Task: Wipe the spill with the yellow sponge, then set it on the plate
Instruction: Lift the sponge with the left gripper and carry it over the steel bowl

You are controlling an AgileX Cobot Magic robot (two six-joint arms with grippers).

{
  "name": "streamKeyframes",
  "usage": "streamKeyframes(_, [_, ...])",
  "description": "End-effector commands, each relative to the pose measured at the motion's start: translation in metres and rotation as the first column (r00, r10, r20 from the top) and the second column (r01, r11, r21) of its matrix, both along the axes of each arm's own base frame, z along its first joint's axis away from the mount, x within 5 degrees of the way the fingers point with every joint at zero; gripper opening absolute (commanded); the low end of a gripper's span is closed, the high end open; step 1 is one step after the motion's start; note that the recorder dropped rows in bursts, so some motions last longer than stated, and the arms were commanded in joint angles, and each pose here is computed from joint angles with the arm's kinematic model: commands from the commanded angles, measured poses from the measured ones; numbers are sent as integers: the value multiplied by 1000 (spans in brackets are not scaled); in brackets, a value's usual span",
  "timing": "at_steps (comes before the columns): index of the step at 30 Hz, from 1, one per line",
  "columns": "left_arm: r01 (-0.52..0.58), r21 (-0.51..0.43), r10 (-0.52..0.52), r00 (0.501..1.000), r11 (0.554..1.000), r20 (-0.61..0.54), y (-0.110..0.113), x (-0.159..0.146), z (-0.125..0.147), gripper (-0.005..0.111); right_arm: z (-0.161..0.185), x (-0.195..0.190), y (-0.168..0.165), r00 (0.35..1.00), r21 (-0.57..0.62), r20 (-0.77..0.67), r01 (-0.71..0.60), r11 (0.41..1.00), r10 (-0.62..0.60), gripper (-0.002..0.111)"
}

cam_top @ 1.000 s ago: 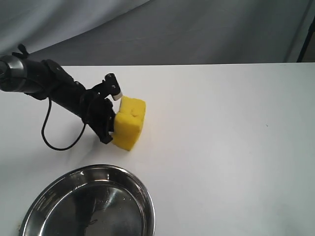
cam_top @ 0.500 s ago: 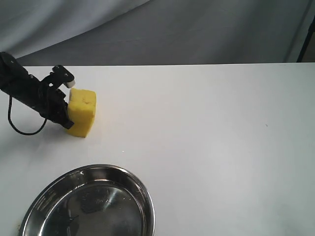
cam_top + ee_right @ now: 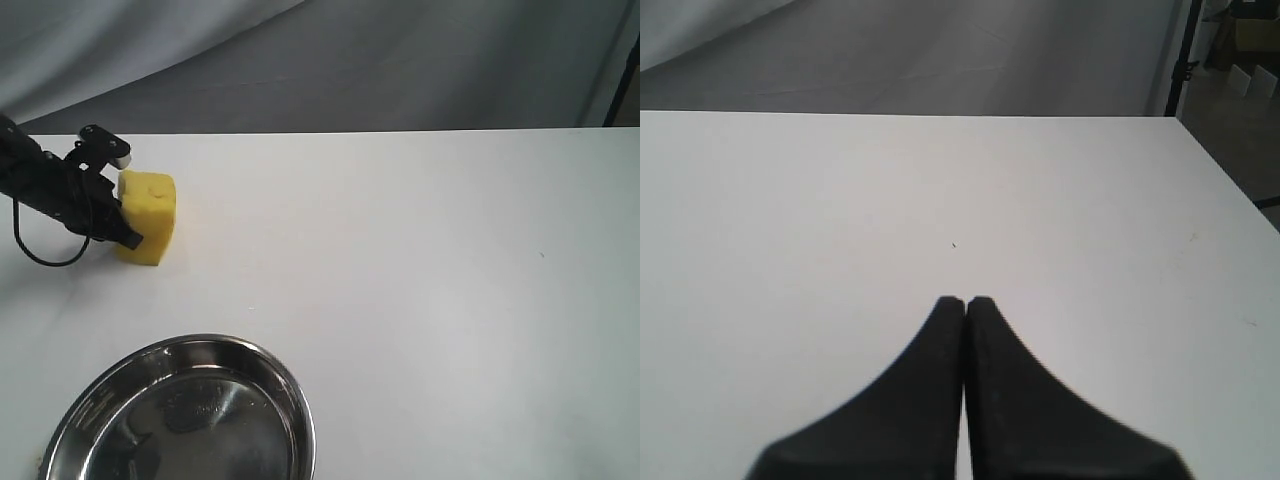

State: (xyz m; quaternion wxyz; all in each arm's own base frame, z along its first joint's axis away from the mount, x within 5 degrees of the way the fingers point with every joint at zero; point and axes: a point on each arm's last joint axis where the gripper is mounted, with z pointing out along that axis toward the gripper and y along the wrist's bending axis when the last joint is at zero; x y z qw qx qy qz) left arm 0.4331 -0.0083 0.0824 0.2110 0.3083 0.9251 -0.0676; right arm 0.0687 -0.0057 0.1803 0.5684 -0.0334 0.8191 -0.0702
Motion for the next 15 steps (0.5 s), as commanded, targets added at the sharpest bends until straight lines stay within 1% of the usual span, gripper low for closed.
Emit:
streamKeyframes(1, [-33,85,27,998,996,65,21,0,-10,0,-1,0,0,1000,5,1,4,1000,-4,0])
streamKeyframes(6, [-11,77,2,994,997,113,19,0,19,0,-1,0,0,1000,5,1,4,1000,-4,0])
streamKeyframes(15, [37,37,-41,994,999,105,14,-8,55,0,-1,0,0,1000,5,1,4,1000,-4,0])
